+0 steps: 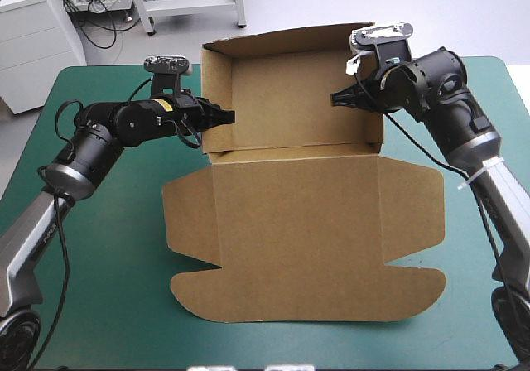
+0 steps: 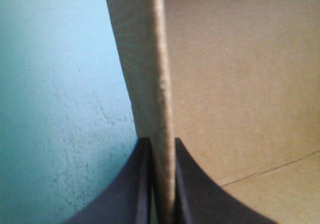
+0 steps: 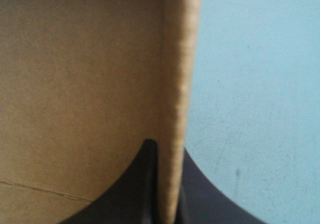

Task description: Fold the box

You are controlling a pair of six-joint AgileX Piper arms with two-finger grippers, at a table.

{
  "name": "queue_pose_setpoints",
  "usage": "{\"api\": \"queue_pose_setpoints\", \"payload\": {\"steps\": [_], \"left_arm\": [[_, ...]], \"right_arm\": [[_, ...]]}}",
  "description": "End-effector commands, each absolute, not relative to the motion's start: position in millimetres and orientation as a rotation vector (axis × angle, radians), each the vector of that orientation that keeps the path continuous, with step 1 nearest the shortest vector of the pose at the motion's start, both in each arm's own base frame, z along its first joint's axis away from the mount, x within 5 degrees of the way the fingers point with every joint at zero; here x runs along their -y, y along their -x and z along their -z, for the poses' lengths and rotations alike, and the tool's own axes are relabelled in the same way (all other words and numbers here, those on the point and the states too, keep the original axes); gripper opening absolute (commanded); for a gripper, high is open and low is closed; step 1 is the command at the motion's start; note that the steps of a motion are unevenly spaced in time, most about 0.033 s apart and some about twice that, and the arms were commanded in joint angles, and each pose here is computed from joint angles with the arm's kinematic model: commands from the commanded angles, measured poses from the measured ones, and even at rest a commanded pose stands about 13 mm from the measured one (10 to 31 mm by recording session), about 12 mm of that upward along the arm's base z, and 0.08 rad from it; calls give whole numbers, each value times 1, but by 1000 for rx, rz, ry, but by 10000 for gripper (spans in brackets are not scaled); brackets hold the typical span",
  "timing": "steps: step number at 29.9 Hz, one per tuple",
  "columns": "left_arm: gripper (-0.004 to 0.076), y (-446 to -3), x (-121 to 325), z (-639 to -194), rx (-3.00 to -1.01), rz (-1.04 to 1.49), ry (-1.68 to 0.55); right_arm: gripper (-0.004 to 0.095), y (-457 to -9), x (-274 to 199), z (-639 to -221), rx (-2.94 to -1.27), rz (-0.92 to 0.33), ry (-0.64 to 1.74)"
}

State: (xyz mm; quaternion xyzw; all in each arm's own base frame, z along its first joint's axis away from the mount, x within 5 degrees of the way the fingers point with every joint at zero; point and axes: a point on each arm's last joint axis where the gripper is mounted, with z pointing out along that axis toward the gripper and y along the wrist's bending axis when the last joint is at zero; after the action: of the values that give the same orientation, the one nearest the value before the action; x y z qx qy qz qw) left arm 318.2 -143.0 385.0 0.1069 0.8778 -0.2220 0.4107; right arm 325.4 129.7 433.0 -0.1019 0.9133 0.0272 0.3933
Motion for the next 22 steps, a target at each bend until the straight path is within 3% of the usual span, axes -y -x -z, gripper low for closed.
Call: {"api": "queue_pose_setpoints", "payload": {"steps": [1, 9, 14, 22], "left_arm": [[-32, -303, 147, -428, -2081, 639, -297], [-32, -298, 146, -433, -2160, 628, -329], [-32, -314, 149, -407, -2341, 555, -294], [-32, -345, 163, -373, -2582, 534, -286]], "right_arm": [[-8, -308, -135, -462, -2203, -200, 275], [-8, -305, -133, -442, -2406, -147, 244], [-8, -312, -135, -428, -2488, -130, 246], [-8, -345, -141, -387, -2641, -342, 229]]}}
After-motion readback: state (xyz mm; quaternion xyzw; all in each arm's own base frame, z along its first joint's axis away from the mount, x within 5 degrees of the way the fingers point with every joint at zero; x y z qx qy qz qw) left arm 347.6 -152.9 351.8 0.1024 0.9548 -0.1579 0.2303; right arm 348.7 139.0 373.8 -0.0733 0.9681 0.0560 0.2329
